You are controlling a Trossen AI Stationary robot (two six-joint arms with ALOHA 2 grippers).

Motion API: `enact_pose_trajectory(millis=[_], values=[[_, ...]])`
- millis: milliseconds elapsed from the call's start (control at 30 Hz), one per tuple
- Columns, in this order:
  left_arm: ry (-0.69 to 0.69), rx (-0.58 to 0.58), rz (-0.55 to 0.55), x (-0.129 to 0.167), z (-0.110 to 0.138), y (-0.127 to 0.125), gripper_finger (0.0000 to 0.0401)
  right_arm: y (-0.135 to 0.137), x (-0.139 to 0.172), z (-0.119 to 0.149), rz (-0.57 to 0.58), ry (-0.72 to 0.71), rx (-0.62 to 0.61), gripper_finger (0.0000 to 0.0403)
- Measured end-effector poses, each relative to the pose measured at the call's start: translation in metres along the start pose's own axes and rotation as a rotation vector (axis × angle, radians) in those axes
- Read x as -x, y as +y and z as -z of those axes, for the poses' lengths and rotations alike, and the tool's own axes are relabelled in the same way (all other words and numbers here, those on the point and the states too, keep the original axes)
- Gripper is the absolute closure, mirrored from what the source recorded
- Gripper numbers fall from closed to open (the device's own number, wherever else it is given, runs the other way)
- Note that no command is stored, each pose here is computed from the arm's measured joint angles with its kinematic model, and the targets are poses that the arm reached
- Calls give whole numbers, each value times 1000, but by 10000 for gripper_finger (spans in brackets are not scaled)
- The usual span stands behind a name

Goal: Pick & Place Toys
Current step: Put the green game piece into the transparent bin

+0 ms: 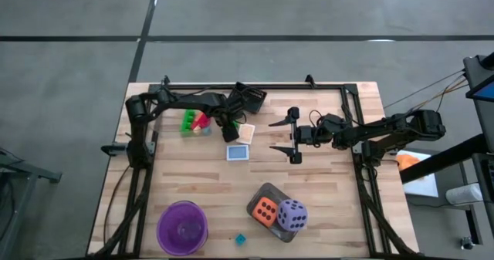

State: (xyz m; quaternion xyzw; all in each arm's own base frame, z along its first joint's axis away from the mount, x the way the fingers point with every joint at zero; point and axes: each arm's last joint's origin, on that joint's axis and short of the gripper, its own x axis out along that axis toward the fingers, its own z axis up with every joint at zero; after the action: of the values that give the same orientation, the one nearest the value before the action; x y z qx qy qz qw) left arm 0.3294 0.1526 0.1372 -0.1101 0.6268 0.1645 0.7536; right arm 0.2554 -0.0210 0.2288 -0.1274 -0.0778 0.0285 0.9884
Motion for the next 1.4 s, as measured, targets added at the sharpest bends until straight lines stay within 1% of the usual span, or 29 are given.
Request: enact_pose_trajectory(millis=[100,200,333,467,567,667,767,833,900,1033,1100,1167,1267,1400], values=[[1,-8,6,5,-1,-4,275,0,0,0,0,0,0,64],[-39,-22,8,22,-4,-9,275,0,0,0,0,0,0,64],[-150,-36,9,54,-6,-14,275,0,0,0,0,0,0,64],[-306,-45,8,94,1,-15,275,0,0,0,0,3,0,64],[-453,-57,19,118,16,-14,275,0,0,0,-1,4,-1,64],[-615,-86,73,135,39,-15,275,0,0,1,-1,7,-2,64],[-748,-109,125,139,69,-16,275,0,0,1,-2,7,-3,64],[-816,-106,138,138,91,-16,275,0,0,1,-3,6,-4,64],[-846,-47,142,135,112,-14,275,0,0,1,-4,6,-4,64],[-837,163,78,124,147,-2,275,0,0,1,-4,6,-4,64],[-840,239,50,121,159,4,275,0,0,1,-4,5,-4,64],[-828,295,38,116,168,10,275,0,0,1,-4,5,-4,64],[-799,360,-8,110,175,20,275,0,0,0,-3,4,-4,64],[-713,450,-73,99,181,36,275,0,0,0,-3,2,-5,64]])
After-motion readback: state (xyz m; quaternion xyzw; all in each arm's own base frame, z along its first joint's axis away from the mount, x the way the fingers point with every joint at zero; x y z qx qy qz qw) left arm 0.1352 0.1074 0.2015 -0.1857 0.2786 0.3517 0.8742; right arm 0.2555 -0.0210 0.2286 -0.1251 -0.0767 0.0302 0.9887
